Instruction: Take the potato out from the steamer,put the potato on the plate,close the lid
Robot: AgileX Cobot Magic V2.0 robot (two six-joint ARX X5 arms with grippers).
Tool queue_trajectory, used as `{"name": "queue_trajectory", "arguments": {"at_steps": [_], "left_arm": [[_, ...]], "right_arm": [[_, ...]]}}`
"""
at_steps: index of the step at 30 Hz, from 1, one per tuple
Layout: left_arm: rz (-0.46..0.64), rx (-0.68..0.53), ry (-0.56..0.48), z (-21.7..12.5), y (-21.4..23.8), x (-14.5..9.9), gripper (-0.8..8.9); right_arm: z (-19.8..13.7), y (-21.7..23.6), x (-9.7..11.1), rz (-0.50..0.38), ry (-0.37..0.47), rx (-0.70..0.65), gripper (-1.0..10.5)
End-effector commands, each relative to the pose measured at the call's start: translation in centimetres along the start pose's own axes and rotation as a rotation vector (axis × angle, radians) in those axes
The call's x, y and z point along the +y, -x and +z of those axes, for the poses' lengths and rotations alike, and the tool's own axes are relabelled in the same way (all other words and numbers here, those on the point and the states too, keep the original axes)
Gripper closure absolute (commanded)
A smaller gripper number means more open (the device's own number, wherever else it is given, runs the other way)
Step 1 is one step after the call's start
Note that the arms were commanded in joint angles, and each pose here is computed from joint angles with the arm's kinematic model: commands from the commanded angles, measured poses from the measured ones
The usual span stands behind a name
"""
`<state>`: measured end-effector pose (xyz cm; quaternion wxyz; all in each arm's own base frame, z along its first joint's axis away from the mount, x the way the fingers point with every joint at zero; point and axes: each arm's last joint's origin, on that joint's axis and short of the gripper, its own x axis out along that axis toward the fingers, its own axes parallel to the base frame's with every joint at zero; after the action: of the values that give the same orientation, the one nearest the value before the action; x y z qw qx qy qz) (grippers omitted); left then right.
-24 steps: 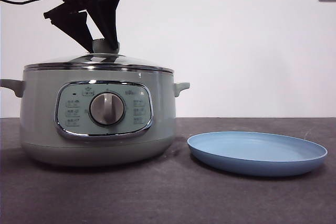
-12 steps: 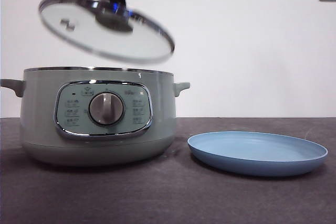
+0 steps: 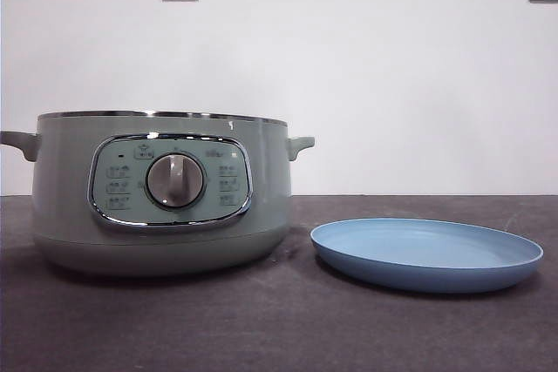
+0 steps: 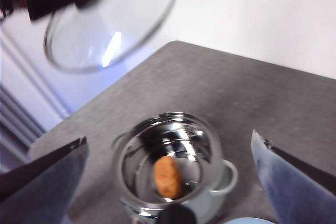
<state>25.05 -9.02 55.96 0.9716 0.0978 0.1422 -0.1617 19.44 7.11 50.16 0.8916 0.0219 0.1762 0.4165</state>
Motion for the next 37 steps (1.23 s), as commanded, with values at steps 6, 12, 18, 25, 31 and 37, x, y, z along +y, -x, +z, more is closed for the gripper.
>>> {"name": "queue_trajectory", "arguments": {"at_steps": [6, 12, 18, 25, 31, 37], "left_arm": [[0.247, -0.157, -0.015, 1.7, 7.0, 1.9, 8.22], [0.32, -0.139, -0.007, 1.2, 9.2, 2.2, 8.22], [0.324, -0.101, -0.011, 0.8, 9.4, 2.2, 8.22], [0.318, -0.071, -0.016, 0.5, 9.3, 2.1, 8.22], [0.315, -0.057, -0.017, 0.4, 9.3, 2.1, 8.22], [0.304, -0.058, -0.018, 0.4, 9.3, 2.1, 8.22]], "right_arm": [[-0.5, -5.8, 0.8, 0.052, 0.005, 0.104, 3.2], [-2.6, -13.7, 1.8, 0.073, 0.038, 0.25, 3.2], [-5.4, -21.5, 3.0, 0.058, 0.12, 0.4, 3.2], [-7.8, -27.9, 3.7, 0.022, 0.198, 0.548, 3.2], [-10.4, -32.0, 3.7, 0.029, 0.217, 0.624, 3.6], [-13.0, -34.3, 3.4, 0.031, 0.211, 0.695, 3.6]]}}
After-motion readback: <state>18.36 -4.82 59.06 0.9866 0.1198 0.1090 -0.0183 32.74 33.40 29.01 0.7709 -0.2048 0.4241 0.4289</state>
